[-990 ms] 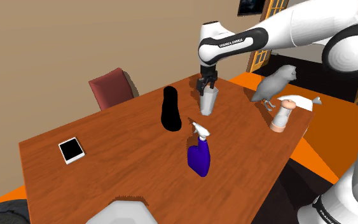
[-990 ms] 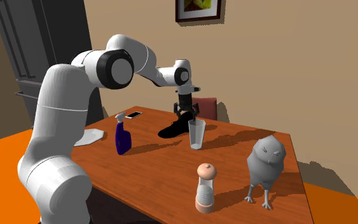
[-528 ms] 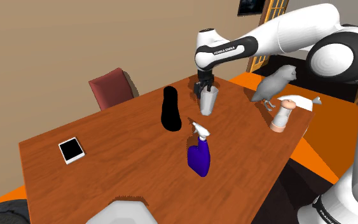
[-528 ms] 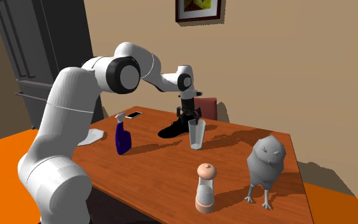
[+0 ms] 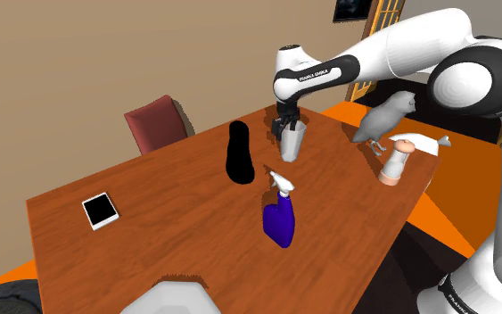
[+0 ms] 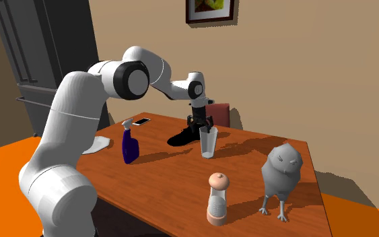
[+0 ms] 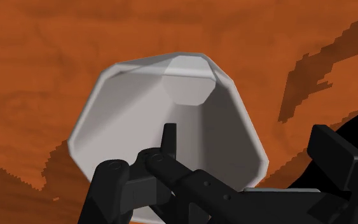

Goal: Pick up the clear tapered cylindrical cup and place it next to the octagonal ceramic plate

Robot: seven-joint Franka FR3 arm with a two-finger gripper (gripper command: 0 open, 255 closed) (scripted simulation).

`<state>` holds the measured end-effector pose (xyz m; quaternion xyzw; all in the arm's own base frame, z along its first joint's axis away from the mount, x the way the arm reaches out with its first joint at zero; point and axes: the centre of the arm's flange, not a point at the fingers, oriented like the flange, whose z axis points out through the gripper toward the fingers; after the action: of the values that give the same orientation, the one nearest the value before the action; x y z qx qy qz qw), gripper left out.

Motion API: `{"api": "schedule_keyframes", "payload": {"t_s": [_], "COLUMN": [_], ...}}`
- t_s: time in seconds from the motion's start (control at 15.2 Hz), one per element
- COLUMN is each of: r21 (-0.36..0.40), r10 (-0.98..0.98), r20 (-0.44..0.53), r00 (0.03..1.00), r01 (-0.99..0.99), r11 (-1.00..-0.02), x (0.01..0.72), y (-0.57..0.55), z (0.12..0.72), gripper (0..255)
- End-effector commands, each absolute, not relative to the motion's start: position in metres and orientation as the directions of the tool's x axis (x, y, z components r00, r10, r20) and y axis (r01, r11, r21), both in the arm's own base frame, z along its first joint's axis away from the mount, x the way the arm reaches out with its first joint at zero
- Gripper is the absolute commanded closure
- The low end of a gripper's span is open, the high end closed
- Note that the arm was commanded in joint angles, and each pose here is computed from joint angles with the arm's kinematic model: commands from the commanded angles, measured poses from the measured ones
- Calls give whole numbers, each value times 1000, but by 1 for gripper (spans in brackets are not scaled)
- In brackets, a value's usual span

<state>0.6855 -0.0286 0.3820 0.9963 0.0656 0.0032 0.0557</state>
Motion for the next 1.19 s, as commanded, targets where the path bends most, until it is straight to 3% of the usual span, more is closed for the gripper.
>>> {"api": "schedule_keyframes", "payload": {"t_s": [0.0,0.07,0.13,0.73,1.12], "r21": [111,111,111,111,111], "r10": [131,131,131,131,131], "r20": [-1,-1,-1,-1,-1], "r00": [991,991,991,991,991], "r01": [130,130,130,130,130], "r11": [-985,-985,-985,-985,-985], "x": [686,686,686,686,686], "y": [-29,-29,-29,-29,-29], "z": [382,382,382,382,414], "gripper": [0,0,255,255,255]}}
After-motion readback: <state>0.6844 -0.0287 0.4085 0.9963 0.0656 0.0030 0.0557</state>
